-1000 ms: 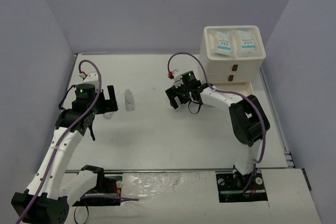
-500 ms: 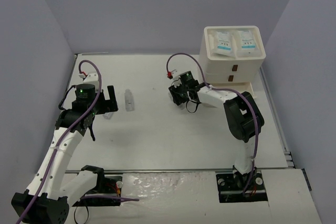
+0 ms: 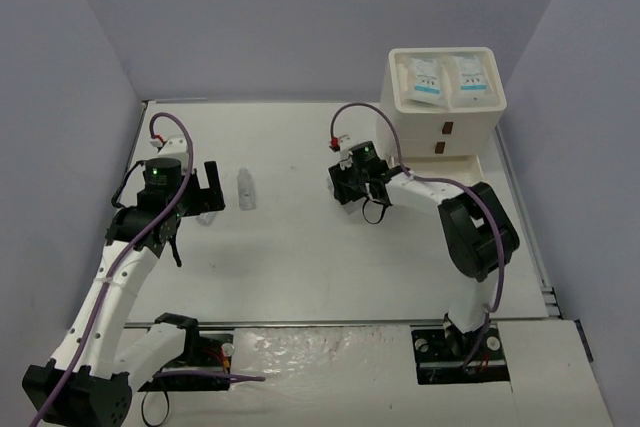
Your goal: Organize the makeup
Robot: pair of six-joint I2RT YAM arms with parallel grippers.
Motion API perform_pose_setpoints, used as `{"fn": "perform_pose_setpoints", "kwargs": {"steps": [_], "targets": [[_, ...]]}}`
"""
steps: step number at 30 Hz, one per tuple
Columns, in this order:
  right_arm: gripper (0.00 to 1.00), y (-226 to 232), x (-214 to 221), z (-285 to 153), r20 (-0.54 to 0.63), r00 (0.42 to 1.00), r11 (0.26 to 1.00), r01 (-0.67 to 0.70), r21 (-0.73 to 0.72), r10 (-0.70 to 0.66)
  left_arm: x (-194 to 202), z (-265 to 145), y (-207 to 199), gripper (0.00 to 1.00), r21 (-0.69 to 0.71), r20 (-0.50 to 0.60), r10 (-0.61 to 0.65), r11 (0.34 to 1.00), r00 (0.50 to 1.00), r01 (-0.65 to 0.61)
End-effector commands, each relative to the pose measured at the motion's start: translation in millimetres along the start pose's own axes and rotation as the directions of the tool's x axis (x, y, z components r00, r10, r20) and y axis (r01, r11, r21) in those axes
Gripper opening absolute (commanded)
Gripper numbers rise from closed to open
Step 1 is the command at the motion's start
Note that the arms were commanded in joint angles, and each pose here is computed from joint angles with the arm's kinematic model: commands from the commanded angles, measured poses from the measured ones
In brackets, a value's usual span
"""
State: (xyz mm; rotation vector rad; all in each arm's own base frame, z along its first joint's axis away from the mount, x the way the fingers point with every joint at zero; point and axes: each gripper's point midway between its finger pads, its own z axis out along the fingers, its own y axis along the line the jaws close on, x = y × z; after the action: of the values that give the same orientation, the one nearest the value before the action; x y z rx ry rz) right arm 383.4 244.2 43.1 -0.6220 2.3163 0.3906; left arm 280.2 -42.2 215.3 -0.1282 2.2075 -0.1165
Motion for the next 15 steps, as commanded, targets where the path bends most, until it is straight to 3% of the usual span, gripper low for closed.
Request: {"fn": "perform_pose_setpoints", "kwargs": {"steps": [1,6,11,15], "targets": [[0.0,3,-100,-82,0.395,0.901,0.983,-0.184,-0.024,0.178,-17,-2,-1,0.97,0.006,0.058,-0.022,1.0,0.998,0.022],[0.0,-39,-106,-135,0.546,0.749,0.897,-0.442,-0.012,0.376,-17,-2,-1,0.97,0.006,0.059,-0.023,1.0,0.998,0.022],[0.0,-105,-79,-175,0.68,0.496,0.675,-0.738,0.003,0.54,-16,-2,-1,0.97,0.007,0.058,-0.024,1.0,0.998,0.024],[0.0,-140,-64,-194,0.751,0.336,0.503,-0.864,0.006,0.569,-17,-2,-1,0.97,0.005,0.06,-0.024,1.0,0.998,0.024]]}}
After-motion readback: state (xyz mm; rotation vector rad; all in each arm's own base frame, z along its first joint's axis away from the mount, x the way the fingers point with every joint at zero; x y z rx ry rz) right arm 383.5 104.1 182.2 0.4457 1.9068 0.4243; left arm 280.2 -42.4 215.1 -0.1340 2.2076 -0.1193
